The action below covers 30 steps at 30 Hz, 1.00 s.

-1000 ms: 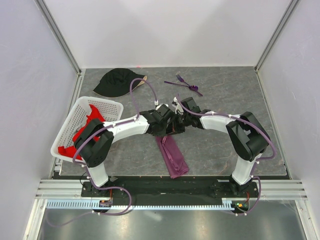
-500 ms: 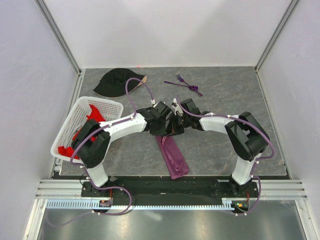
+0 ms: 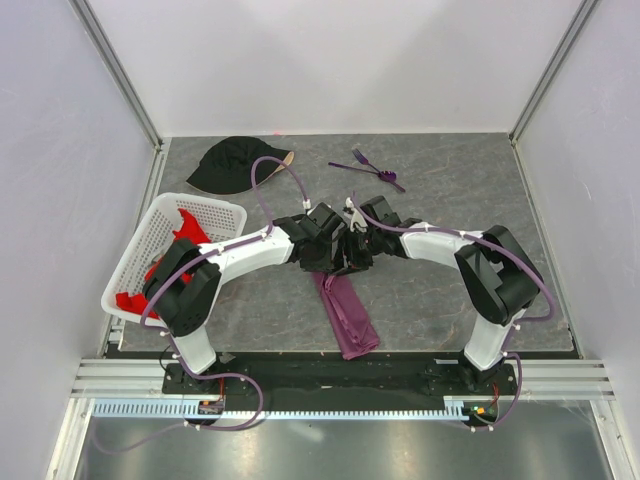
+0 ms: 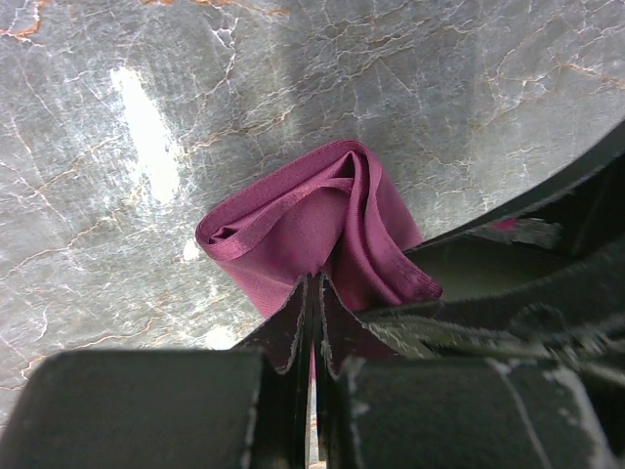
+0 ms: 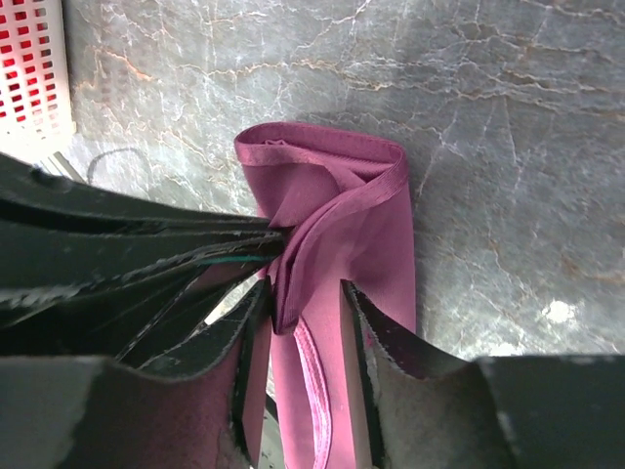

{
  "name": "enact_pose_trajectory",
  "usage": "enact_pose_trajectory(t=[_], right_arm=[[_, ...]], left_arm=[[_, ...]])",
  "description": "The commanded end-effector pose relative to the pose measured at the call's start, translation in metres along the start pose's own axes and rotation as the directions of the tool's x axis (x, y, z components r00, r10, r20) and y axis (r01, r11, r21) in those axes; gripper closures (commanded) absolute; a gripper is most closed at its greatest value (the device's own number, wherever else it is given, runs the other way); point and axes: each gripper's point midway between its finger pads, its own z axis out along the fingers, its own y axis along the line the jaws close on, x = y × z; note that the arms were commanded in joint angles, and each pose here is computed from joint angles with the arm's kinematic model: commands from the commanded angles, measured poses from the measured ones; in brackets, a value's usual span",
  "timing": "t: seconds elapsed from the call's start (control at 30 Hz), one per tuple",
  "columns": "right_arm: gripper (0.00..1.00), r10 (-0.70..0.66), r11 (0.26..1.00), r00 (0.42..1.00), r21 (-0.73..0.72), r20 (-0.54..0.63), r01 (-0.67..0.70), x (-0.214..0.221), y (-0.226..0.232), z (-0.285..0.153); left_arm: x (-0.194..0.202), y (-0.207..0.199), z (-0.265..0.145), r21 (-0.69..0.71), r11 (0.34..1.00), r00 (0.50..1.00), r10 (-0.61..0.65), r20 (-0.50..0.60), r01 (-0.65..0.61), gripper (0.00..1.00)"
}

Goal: Fold the napkin into a case and place the utensils inside
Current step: Stuff the top corner of the smaller-rectangle-folded napkin into the folded napkin.

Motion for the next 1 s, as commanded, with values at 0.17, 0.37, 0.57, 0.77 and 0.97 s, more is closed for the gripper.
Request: enact_pose_trajectory(t=[0.17, 0.37, 0.57, 0.77, 0.97], right_arm=[[0.57, -0.082, 0.997, 0.995, -0.009, 0.053, 0.083, -0.021, 0.021, -0.016], [0.62, -0.086, 0.996, 0.995, -0.009, 0.057, 0.087, -0.023, 0.022, -0.016], [0.74, -0.08, 0.997, 0.995, -0.009, 0.051, 0.081, -0.022, 0.021, -0.015], [0.96, -0.032, 0.998, 0.999, -0.051, 0.039, 0.034, -0.008, 0.018, -0.008], [1.0, 0.035, 0.992, 0.997, -0.12, 0.068, -0.026, -0.004, 0.017, 0.005]], left_arm=[[-0.012, -0.016, -0.009, 0.063, 0.997, 0.999, -0.034, 0.035, 0.032, 0.98], [-0.012, -0.017, -0.008, 0.063, 0.998, 0.999, -0.026, 0.031, 0.024, 0.98], [-0.011, -0.014, -0.007, 0.057, 0.998, 0.999, -0.025, 0.03, 0.024, 0.98], [-0.019, -0.022, -0.01, 0.081, 0.997, 0.999, -0.022, 0.04, 0.018, 0.98], [-0.016, -0.03, -0.019, 0.128, 0.991, 0.999, -0.05, 0.021, 0.047, 0.98]])
